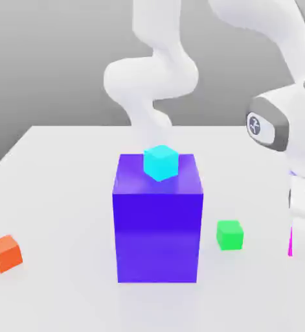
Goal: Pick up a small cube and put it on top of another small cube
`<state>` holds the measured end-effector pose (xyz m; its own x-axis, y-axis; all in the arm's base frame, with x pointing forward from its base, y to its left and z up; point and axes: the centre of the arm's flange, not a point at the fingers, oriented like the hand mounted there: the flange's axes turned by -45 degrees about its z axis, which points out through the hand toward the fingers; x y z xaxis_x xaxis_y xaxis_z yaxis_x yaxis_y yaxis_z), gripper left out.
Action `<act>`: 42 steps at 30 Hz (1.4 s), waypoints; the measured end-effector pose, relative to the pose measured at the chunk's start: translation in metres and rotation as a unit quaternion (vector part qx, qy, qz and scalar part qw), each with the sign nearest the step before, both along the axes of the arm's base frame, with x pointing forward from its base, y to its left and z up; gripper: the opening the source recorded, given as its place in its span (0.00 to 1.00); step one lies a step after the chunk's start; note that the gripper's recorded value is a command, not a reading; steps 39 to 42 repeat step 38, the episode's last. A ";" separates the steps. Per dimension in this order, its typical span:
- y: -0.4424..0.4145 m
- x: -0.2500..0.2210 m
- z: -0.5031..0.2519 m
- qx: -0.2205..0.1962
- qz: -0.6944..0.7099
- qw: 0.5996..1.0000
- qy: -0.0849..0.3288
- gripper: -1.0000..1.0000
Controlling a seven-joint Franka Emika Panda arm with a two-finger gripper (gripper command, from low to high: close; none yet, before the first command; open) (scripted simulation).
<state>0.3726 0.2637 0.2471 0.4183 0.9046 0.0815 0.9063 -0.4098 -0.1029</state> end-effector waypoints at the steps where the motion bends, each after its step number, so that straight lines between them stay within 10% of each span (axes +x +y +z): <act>1: -0.003 -0.011 0.003 0.000 -0.006 1.000 0.001 0.00; 11: -0.069 -0.111 0.000 -0.052 -0.080 0.995 -0.020 0.00; 21: -0.080 -0.116 -0.065 -0.064 -0.093 0.993 -0.026 0.00; 22: -0.080 -0.117 -0.069 -0.063 -0.093 0.993 -0.025 1.00; 42: -0.078 -0.118 -0.010 -0.063 -0.090 0.994 -0.026 1.00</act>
